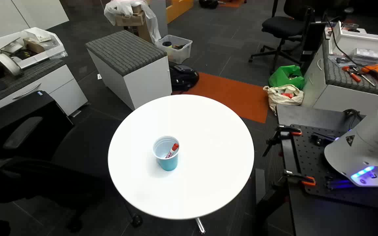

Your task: Remove the marker from the cup and put it on the table

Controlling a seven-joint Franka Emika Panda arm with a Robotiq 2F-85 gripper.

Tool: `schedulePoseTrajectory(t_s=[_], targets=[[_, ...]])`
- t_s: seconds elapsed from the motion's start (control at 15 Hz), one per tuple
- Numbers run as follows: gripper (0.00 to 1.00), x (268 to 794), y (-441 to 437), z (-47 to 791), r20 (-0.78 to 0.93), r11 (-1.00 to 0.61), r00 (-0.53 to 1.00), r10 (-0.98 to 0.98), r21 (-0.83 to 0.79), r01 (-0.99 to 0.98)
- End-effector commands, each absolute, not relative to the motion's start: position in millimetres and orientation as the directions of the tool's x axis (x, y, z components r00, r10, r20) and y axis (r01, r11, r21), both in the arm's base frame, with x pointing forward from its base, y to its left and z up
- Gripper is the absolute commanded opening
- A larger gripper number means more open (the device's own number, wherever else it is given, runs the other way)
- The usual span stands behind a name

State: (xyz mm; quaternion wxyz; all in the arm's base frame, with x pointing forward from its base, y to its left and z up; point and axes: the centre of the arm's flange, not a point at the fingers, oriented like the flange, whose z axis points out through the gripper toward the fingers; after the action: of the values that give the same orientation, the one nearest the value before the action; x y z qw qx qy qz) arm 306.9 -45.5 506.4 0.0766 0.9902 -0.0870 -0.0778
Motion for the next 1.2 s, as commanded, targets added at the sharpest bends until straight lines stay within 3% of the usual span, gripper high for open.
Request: schedulePoseTrajectory(t_s=[0.0, 1.13], targets=[[1.0, 307, -46, 506, -0.141, -0.973, 0.973, -0.184, 0.165, -0.16], [1.0, 327, -40, 521, -0.092, -0.971, 0.979, -0.179, 0.179, -0.161]])
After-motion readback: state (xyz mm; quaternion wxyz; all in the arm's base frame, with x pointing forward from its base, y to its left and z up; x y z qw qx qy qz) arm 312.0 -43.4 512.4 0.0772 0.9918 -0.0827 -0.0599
